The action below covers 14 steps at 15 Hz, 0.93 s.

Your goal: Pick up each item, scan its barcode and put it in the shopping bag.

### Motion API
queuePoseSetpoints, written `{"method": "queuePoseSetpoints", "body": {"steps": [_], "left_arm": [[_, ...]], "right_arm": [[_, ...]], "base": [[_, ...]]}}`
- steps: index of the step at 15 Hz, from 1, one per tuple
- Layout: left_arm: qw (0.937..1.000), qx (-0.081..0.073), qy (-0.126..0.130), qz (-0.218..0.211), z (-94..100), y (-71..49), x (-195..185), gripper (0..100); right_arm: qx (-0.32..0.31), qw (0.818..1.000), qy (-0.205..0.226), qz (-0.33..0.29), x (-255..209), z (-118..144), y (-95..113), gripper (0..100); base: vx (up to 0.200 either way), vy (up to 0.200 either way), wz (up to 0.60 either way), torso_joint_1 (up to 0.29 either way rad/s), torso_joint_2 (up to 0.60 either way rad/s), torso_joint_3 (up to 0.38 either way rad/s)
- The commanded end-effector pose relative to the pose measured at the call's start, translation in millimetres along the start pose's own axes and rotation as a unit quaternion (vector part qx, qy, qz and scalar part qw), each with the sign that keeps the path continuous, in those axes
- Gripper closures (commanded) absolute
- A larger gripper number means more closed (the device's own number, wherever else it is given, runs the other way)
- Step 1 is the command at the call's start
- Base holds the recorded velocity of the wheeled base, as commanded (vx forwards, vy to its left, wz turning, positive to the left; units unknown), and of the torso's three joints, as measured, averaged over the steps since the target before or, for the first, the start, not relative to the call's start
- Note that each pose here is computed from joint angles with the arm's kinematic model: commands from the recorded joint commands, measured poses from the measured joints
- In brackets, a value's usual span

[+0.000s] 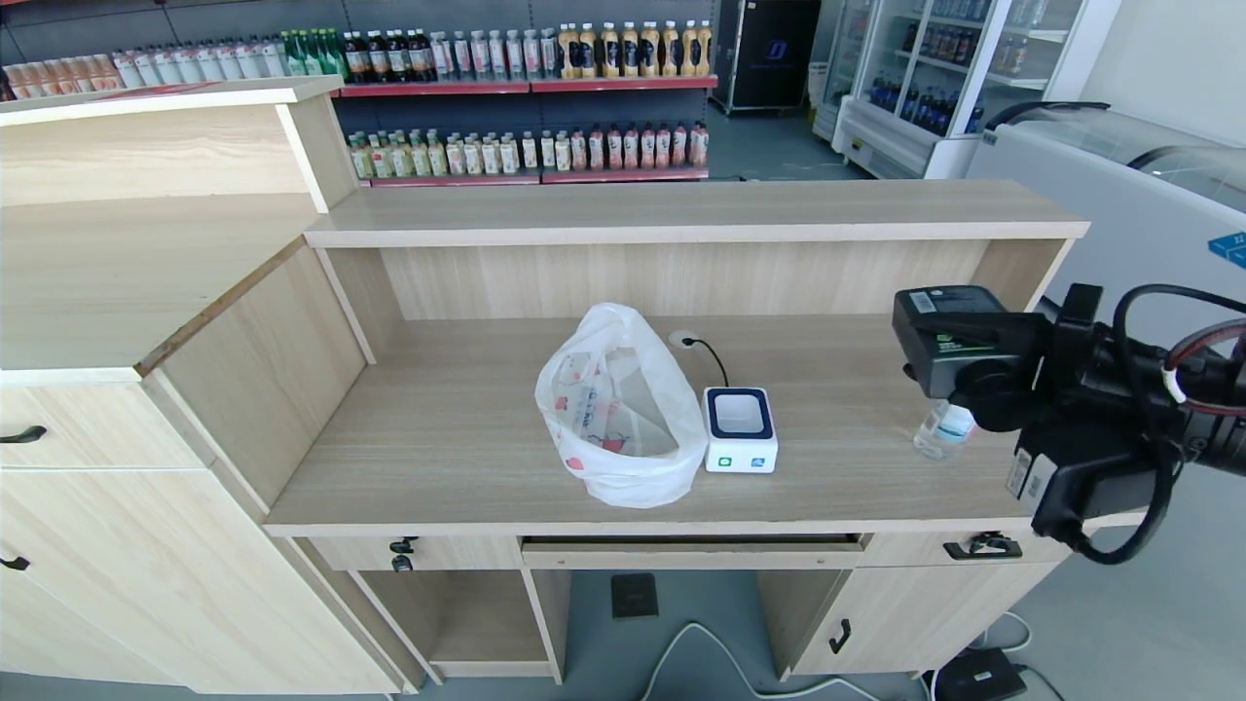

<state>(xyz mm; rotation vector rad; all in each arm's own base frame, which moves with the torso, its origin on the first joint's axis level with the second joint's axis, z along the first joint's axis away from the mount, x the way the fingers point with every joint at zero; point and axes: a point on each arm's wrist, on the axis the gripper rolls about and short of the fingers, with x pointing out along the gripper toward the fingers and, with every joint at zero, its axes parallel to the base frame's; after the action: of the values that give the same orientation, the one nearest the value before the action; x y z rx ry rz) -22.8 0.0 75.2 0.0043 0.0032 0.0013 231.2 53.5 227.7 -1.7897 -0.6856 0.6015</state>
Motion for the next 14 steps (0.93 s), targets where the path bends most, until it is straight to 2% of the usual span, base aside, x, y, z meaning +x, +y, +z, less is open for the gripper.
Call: {"method": "queuePoseSetpoints", "body": {"steps": [1,3,5,7,8,10,14], "left_arm": [[1.0,0.0,0.0,0.0,0.0,0.0,0.0,0],[1.0,0.0,0.0,0.0,0.0,0.0,0.0,0],[1.0,0.0,0.0,0.0,0.0,0.0,0.0,0],[1.0,0.0,0.0,0.0,0.0,0.0,0.0,0],[1.0,0.0,0.0,0.0,0.0,0.0,0.0,0],[1.0,0.0,0.0,0.0,0.0,0.0,0.0,0],[1.0,0.0,0.0,0.0,0.0,0.0,0.0,0]], "right_arm": [[-0.196,0.973,-0.098,-0.075,9.9,52.0,-27.3,100],[-0.298,0.935,-0.155,-0.116,20.7,83.8,-29.0,100],[-0.34,0.912,-0.19,-0.13,25.2,100.6,-21.9,100],[-0.364,0.886,-0.234,-0.166,31.5,118.1,-24.1,100],[-0.364,0.881,-0.245,-0.178,32.4,124.7,-28.0,100],[-0.361,0.861,-0.278,-0.227,39.4,148.5,-48.6,100],[-0.339,0.861,-0.298,-0.235,42.6,158.8,-54.7,100]], "base": [[0.0,0.0,0.0,0.0,0.0,0.0],[0.0,0.0,0.0,0.0,0.0,0.0],[0.0,0.0,0.0,0.0,0.0,0.0],[0.0,0.0,0.0,0.0,0.0,0.0],[0.0,0.0,0.0,0.0,0.0,0.0],[0.0,0.0,0.0,0.0,0.0,0.0],[0.0,0.0,0.0,0.0,0.0,0.0]]}}
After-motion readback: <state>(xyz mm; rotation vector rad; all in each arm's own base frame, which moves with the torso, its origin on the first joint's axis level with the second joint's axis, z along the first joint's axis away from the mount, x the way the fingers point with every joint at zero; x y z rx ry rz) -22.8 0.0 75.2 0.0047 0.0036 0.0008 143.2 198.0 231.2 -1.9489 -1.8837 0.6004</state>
